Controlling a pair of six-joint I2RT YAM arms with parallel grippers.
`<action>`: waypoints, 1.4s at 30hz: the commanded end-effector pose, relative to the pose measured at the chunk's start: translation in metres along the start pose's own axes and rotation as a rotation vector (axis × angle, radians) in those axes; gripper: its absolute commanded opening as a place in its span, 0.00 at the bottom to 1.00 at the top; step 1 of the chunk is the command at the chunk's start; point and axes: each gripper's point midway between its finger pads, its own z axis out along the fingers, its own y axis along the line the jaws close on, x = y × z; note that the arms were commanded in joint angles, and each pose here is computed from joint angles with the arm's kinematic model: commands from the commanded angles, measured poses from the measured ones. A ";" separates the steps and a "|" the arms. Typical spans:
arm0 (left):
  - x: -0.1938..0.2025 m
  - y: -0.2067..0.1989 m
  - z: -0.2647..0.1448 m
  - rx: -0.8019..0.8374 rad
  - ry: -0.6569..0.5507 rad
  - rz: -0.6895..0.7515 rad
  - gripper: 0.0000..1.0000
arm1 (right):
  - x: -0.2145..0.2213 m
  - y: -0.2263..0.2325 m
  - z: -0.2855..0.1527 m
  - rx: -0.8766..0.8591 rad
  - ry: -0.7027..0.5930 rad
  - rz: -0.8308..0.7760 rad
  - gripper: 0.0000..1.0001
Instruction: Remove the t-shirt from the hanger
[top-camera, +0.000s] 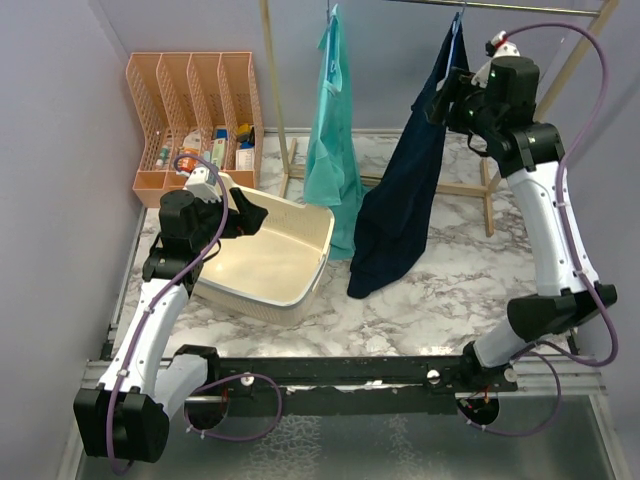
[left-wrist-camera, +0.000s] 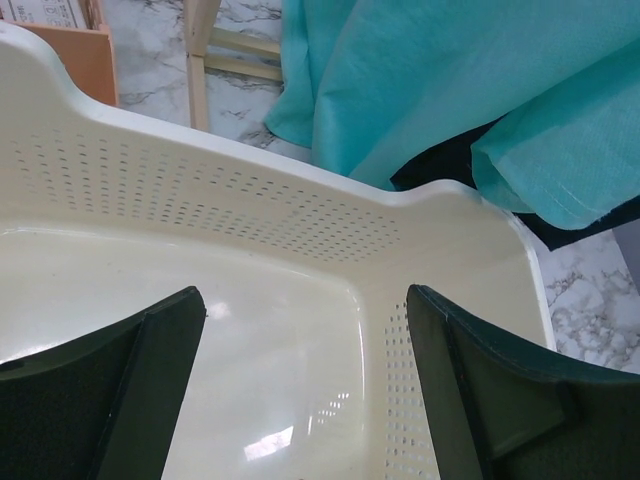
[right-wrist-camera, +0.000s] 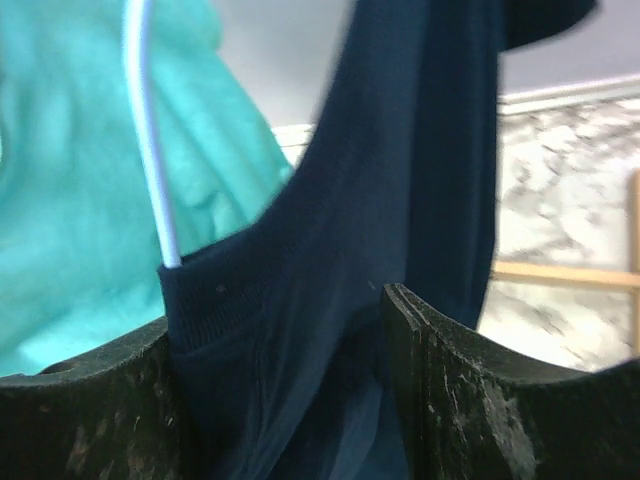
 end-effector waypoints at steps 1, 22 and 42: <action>0.001 -0.007 0.002 0.043 0.000 -0.002 0.84 | 0.003 -0.035 -0.034 0.166 -0.050 -0.043 0.61; 0.004 -0.010 0.003 0.067 0.009 -0.008 0.73 | -0.035 -0.027 -0.048 0.132 -0.200 -0.100 0.44; -0.001 -0.018 -0.002 0.098 -0.014 0.014 0.39 | -0.079 -0.007 -0.050 0.047 -0.396 -0.183 0.01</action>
